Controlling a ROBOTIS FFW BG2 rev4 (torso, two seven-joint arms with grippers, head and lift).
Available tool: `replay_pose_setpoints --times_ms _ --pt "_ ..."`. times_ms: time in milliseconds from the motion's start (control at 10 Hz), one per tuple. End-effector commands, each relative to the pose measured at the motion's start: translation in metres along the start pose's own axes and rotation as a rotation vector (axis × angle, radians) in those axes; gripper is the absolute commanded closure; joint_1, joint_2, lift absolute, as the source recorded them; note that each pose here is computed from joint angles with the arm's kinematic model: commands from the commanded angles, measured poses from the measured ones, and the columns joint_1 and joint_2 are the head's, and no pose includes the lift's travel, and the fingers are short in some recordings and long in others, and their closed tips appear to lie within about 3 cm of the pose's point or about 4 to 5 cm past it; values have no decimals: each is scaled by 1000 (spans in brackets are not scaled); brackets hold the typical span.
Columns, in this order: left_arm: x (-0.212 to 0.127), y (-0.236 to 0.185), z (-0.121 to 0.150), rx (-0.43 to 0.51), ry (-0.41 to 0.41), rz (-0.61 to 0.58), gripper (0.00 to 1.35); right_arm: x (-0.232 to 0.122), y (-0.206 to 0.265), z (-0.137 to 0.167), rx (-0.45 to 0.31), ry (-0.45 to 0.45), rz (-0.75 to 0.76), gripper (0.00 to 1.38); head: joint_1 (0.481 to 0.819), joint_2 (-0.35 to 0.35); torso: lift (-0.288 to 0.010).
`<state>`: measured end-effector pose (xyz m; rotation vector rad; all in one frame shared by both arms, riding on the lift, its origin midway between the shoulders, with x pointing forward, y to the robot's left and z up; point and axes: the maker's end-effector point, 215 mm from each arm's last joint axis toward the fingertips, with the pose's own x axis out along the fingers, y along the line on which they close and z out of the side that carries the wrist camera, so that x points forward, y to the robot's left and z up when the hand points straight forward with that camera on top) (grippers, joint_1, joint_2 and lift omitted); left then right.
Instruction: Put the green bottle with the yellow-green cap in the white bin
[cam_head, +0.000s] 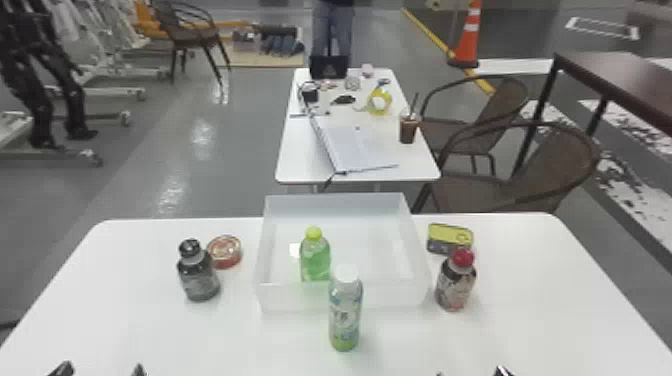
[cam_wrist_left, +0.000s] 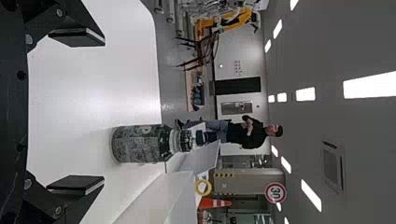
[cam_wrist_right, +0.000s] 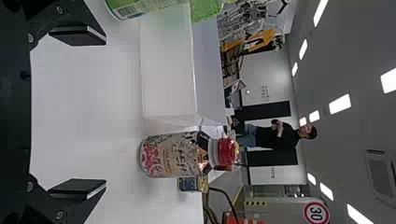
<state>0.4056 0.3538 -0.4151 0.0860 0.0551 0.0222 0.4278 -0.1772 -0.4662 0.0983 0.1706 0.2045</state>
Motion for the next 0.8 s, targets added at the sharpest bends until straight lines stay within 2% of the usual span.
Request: replay_pose_setpoints --times_ms 0,700 --pt "0 -4 -1 -15 1 -1 243 0 0 0 0 0 0 208 549 0 -100" --pt "0 -6 -4 -26 6 0 243 -1 1 4 -18 -5 2 208 549 0 -100"
